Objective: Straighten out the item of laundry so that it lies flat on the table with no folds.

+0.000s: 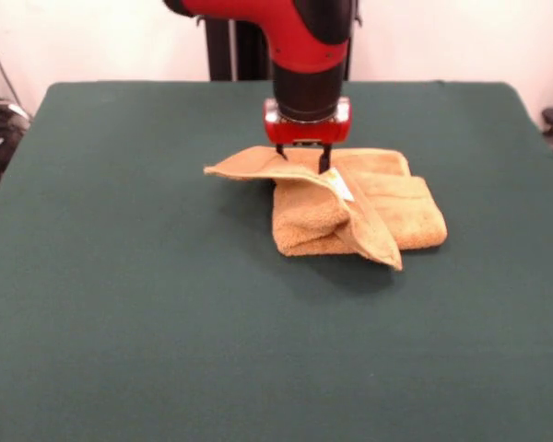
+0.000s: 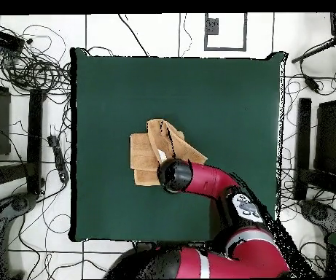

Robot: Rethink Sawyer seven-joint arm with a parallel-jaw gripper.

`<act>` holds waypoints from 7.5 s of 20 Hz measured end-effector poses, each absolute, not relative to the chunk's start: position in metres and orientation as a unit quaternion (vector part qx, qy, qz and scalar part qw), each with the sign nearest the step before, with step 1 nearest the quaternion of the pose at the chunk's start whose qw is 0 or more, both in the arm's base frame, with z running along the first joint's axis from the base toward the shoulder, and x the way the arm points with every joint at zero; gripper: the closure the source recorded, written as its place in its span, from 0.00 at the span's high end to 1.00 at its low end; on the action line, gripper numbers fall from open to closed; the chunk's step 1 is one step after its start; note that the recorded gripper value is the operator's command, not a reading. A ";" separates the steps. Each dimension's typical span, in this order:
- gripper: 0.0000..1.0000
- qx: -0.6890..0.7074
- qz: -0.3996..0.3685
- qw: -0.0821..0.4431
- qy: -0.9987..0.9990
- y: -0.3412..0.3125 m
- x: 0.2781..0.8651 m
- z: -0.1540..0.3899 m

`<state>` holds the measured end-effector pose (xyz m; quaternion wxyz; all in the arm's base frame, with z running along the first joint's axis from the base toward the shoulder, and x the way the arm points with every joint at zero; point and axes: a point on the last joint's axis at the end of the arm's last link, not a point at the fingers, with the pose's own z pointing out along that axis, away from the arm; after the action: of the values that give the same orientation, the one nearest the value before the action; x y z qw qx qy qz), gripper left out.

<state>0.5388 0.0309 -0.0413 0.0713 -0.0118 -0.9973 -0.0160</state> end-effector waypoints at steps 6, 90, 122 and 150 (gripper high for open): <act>1.00 -0.010 -0.029 0.088 -0.996 0.026 0.544 -0.041; 1.00 0.047 -0.024 0.056 -0.997 -0.066 0.585 -0.018; 1.00 0.072 0.016 0.042 -0.996 0.042 0.604 0.031; 1.00 0.054 0.012 0.053 -0.997 0.033 0.600 0.022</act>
<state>0.6000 0.0330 0.0223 0.0533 0.0535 -0.9971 0.0125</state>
